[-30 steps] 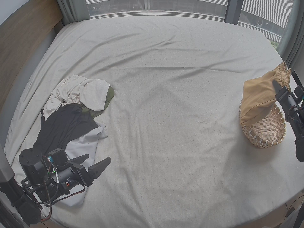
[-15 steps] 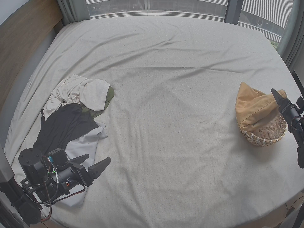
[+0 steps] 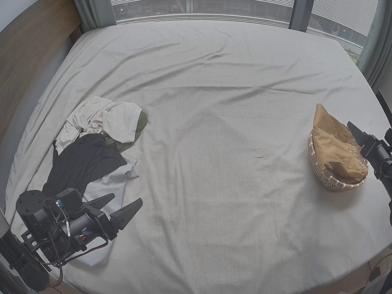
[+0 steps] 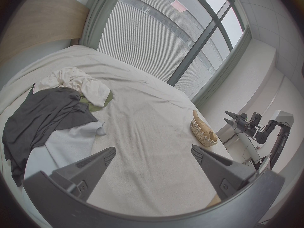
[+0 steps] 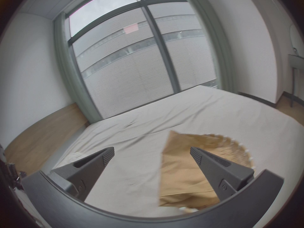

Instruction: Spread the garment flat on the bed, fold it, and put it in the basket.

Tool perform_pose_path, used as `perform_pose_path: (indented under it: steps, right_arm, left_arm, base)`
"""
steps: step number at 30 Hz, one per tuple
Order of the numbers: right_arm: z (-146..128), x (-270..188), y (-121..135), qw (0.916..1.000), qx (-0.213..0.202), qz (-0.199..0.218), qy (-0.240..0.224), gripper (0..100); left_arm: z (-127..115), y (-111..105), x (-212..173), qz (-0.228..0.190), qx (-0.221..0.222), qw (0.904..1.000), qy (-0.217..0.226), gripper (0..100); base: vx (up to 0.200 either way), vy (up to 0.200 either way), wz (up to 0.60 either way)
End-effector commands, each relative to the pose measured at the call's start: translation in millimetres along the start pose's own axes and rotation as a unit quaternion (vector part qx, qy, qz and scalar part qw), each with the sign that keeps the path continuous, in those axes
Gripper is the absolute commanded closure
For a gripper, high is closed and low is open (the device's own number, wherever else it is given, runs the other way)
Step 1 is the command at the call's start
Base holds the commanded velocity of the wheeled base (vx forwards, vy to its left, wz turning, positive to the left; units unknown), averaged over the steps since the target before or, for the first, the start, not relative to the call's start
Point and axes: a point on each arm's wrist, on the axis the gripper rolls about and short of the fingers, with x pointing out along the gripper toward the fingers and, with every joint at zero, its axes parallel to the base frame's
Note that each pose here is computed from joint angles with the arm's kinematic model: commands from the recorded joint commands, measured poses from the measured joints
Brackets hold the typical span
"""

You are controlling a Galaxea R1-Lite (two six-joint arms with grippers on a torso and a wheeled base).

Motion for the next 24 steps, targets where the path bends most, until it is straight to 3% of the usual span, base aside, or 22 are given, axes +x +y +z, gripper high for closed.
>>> perform_pose_path:
  steps: [1,5,8,17,20,24]
  right_arm:
    - [-26.8,-12.8,64.3,0.9859,-0.002,0.154,0.066,0]
    - [-40.0,-39.2,71.3,0.9777,-0.024,0.187,0.092,0]
    - [-40.1,-64.9,69.7,0.9751,-0.028,0.2,0.091,0]
    - [-23.8,-135.2,57.4,0.9763,-0.029,0.207,0.055,0]
    - [-25.1,-158.0,50.9,0.9772,-0.031,0.201,0.061,0]
    - [-24.3,-186.7,42.7,0.9824,-0.035,0.181,0.03,0]
  left_arm:
    - [26.8,-7.1,-29.9,-0.009,0.014,0.9962,-0.086,0]
    - [40.5,-6.3,-46.0,0.0,0.035,0.9905,-0.133,0]
    - [45.0,-4.3,-57.5,0.016,0.048,0.9882,-0.145,0]
    - [25.2,-14.2,-112.3,0.015,0.078,0.9943,-0.071,0]
    - [15.4,-18.0,-136.0,0.011,0.078,0.9945,-0.069,0]
    - [1.7,-20.8,-161.8,0.009,0.077,0.9941,-0.076,0]
  base:
    - [0.0,0.0,0.0]
    - [0.0,0.0,0.0]
    - [0.0,0.0,0.0]
    - [0.0,0.0,0.0]
    - [0.0,0.0,0.0]
    - [0.0,0.0,0.0]
